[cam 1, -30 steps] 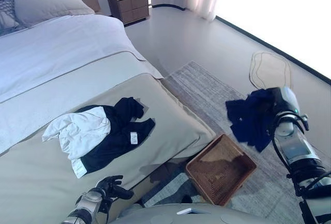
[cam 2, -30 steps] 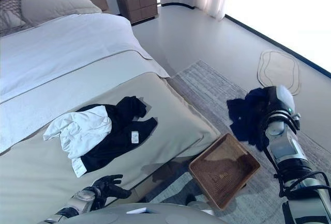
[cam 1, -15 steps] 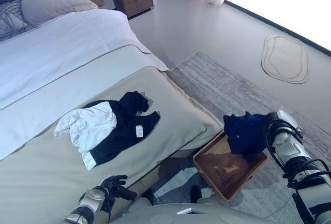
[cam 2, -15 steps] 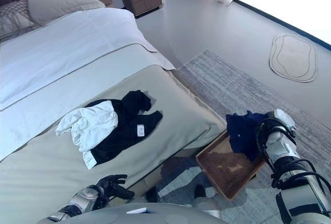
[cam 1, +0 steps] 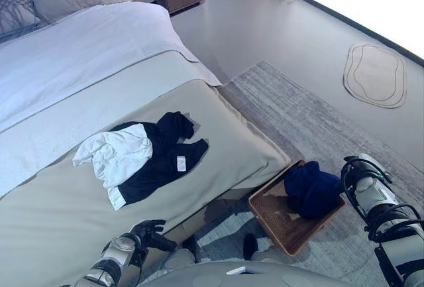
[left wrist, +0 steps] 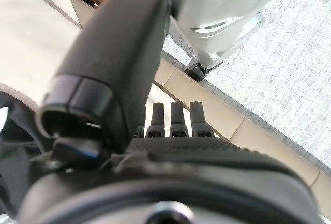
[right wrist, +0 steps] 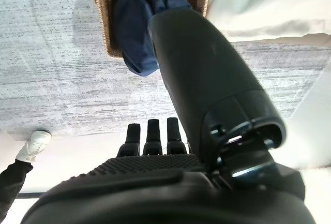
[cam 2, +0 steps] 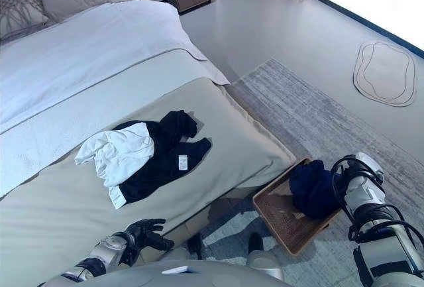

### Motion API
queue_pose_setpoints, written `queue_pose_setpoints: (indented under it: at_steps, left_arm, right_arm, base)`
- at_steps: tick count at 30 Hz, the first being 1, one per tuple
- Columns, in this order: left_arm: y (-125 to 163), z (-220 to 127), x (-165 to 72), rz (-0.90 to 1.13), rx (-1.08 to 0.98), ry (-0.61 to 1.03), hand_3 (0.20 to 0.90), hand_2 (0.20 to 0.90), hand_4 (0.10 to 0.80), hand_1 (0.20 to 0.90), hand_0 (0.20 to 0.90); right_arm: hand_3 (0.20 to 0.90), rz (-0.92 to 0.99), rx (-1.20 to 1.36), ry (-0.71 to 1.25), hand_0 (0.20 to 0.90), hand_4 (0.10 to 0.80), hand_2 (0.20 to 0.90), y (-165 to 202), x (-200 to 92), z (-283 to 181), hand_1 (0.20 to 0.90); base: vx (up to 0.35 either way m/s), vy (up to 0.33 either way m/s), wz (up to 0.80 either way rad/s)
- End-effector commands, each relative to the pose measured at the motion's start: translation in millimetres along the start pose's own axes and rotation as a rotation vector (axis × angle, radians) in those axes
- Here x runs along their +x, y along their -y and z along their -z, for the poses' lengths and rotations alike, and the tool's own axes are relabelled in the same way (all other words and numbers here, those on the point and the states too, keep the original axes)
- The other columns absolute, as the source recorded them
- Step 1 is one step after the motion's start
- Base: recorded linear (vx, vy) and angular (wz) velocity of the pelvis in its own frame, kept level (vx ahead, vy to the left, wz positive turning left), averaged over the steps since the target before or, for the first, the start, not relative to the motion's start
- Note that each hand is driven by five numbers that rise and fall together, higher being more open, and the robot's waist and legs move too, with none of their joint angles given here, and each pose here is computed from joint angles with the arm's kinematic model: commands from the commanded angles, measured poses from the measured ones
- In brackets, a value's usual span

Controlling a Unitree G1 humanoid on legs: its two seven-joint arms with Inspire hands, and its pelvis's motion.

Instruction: Pick up the clothes from the bed and place them into the basket

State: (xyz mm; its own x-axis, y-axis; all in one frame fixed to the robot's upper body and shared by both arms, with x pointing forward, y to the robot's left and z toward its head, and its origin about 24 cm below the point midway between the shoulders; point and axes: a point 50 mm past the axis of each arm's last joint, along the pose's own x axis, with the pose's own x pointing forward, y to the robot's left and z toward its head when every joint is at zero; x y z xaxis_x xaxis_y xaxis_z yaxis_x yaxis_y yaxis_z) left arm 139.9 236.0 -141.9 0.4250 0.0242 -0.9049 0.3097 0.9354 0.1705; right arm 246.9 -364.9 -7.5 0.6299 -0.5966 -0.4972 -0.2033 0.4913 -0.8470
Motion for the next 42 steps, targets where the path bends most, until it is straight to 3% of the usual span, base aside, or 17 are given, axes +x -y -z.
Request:
queue_pose_setpoints:
  at_steps: [1, 4, 10, 14, 19, 26, 31, 37, 42]
  left_arm:
    - [-16, -6, -2, -0.029, 0.062, 0.016, 0.900, 0.900, 0.800, 0.900, 0.900]
    - [-13, -2, -2, -0.023, 0.049, 0.009, 0.900, 0.900, 0.800, 0.900, 0.900]
    - [-1, 1, -1, -0.024, -0.042, 0.030, 0.900, 0.900, 0.800, 0.900, 0.900]
    - [6, 4, 0, -0.018, -0.083, 0.027, 0.900, 0.900, 0.800, 0.900, 0.900]
    - [6, 7, 1, -0.033, -0.089, 0.004, 0.900, 0.900, 0.800, 0.900, 0.900]
    - [-31, 2, -5, -0.120, -0.064, 0.001, 0.900, 0.900, 0.800, 0.900, 0.900]
    - [-55, -12, -11, -0.178, -0.109, 0.069, 0.900, 0.900, 0.800, 0.900, 0.900]
    - [-60, -27, -12, -0.193, -0.178, 0.151, 0.900, 0.900, 0.800, 0.900, 0.900]
    - [-58, -43, -13, -0.163, -0.185, 0.241, 0.900, 0.900, 0.800, 0.900, 0.900]
  right_arm:
    - [0.900, 0.181, -0.043, 0.046, 0.900, 0.800, 0.900, 60, 3, -16, 0.900]
    - [0.900, 0.213, 0.023, 0.167, 0.900, 0.800, 0.900, 68, -2, -32, 0.900]
    - [0.900, 0.285, 0.075, 0.655, 0.900, 0.800, 0.900, 82, -55, -128, 0.900]
    - [0.900, 0.272, -0.024, 0.778, 0.900, 0.800, 0.900, 83, -69, -158, 0.900]
    - [0.900, 0.305, -0.109, 0.798, 0.900, 0.800, 0.900, 91, -73, -185, 0.900]
    - [0.900, 0.390, -0.073, 0.771, 0.900, 0.800, 0.900, 110, -78, -220, 0.900]
    - [0.900, 0.534, -0.023, 0.793, 0.900, 0.800, 0.900, 144, -96, -250, 0.900]
    - [0.900, 0.582, -0.022, 0.803, 0.900, 0.800, 0.900, 163, -112, -271, 0.900]
    - [0.900, 0.499, -0.097, 0.644, 0.900, 0.800, 0.900, 161, -97, -269, 0.900]
  base:
    - [0.057, 0.041, 0.01]
    - [0.102, 0.073, 0.05]
    - [0.070, 0.153, 0.07]
    - [0.083, 0.217, 0.25]
    - [0.008, 0.204, 0.53]
    - [0.030, 0.104, 0.59]
    - [0.007, 0.089, 0.52]
    - [-0.041, 0.041, 0.28]
    - [0.006, 0.009, 0.26]
